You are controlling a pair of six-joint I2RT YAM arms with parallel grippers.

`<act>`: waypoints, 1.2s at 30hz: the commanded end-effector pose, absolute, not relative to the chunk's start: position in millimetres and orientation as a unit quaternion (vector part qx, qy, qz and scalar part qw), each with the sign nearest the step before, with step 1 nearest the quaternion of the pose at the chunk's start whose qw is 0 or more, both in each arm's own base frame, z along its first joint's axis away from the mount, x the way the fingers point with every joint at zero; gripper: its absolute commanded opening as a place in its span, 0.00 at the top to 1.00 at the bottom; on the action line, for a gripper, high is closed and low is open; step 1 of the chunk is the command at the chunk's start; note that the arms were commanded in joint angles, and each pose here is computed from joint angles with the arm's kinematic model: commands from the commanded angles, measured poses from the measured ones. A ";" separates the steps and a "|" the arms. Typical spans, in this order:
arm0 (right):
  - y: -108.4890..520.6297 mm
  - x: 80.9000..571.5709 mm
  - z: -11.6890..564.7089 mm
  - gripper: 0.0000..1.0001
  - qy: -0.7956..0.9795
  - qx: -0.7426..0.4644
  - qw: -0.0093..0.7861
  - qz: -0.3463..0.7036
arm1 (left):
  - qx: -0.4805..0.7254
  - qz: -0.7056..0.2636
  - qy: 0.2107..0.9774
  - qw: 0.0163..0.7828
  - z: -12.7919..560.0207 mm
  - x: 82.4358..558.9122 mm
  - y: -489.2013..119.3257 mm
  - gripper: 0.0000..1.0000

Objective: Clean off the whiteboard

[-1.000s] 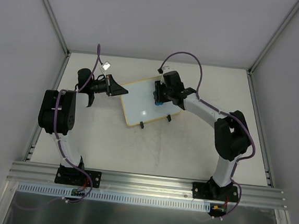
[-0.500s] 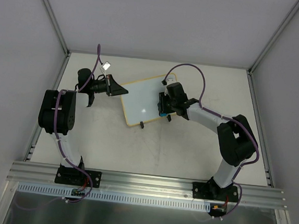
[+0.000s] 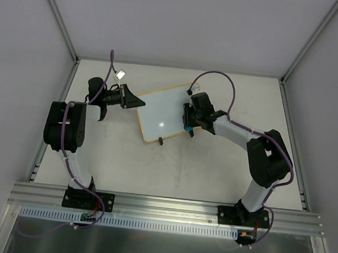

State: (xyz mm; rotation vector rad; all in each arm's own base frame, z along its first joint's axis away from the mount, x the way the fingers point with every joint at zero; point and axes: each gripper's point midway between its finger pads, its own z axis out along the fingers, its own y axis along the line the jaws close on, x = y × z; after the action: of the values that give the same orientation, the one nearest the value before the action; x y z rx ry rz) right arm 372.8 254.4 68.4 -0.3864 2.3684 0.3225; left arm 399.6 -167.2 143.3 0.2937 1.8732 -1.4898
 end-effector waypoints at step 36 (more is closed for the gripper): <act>312.1 363.7 84.3 1.00 0.867 -0.223 0.414 0.162 | 0.156 -0.568 0.711 0.383 152.0 399.9 -170.1 1.00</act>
State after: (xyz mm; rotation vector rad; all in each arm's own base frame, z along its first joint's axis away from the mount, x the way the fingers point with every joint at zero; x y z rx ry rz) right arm 371.0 287.7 83.2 -0.5313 2.2221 0.3203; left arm 398.9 -167.4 143.5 0.2970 1.8730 -1.4929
